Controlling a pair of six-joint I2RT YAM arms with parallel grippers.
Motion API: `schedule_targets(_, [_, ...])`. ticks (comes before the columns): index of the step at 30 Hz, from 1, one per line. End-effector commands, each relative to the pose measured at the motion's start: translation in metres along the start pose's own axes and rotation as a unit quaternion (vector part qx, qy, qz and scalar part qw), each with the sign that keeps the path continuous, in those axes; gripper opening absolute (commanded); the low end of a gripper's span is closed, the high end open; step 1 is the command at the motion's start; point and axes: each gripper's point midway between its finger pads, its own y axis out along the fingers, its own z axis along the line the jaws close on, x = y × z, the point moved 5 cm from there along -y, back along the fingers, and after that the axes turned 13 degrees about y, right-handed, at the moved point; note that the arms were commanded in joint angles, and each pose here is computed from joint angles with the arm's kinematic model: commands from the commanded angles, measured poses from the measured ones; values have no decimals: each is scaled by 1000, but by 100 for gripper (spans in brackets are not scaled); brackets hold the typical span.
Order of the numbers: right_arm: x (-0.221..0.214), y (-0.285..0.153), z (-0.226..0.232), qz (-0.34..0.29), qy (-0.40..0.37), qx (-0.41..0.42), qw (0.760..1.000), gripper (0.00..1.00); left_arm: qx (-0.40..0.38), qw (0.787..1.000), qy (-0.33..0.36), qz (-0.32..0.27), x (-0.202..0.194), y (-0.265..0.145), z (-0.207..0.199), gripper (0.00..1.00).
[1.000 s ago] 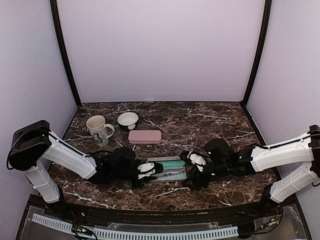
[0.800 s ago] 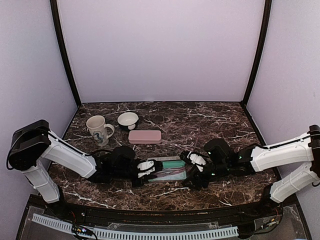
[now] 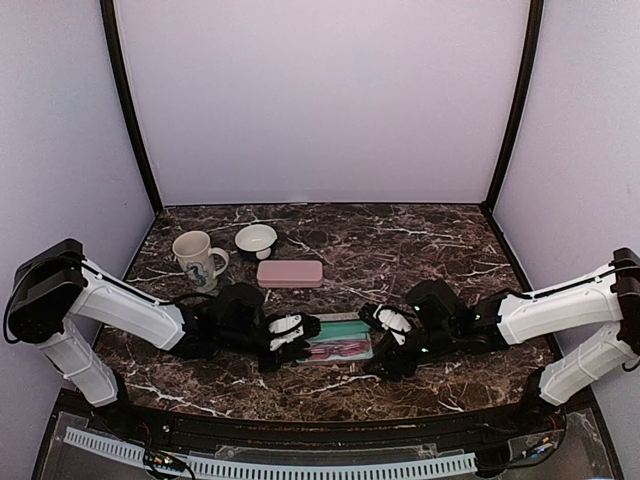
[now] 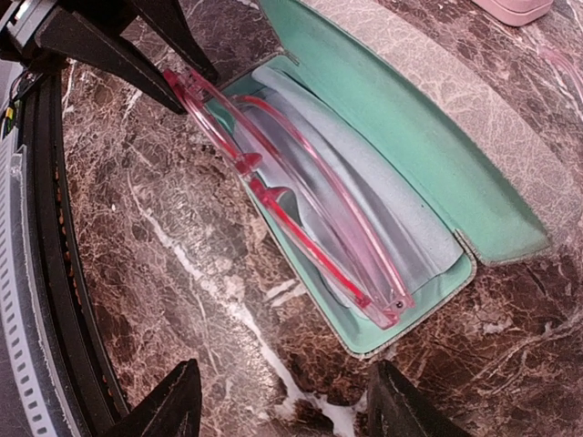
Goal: Organize the sunglasses
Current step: Adjust the sunglasses in the sunglasses case.
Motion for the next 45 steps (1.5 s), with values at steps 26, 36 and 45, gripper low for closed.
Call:
schedule_targets(26, [-4, 3, -1, -6, 0, -3, 1000, 62, -76, 995, -61, 3, 8, 7, 15, 11])
schedule_targets(36, [-4, 4, -1, -6, -1, -2, 1000, 63, -67, 995, -72, -6, 9, -5, 18, 10])
schedule_targets(45, [-6, 5, -2, -3, 1, -3, 1000, 63, -82, 993, -84, -8, 6, -4, 15, 9])
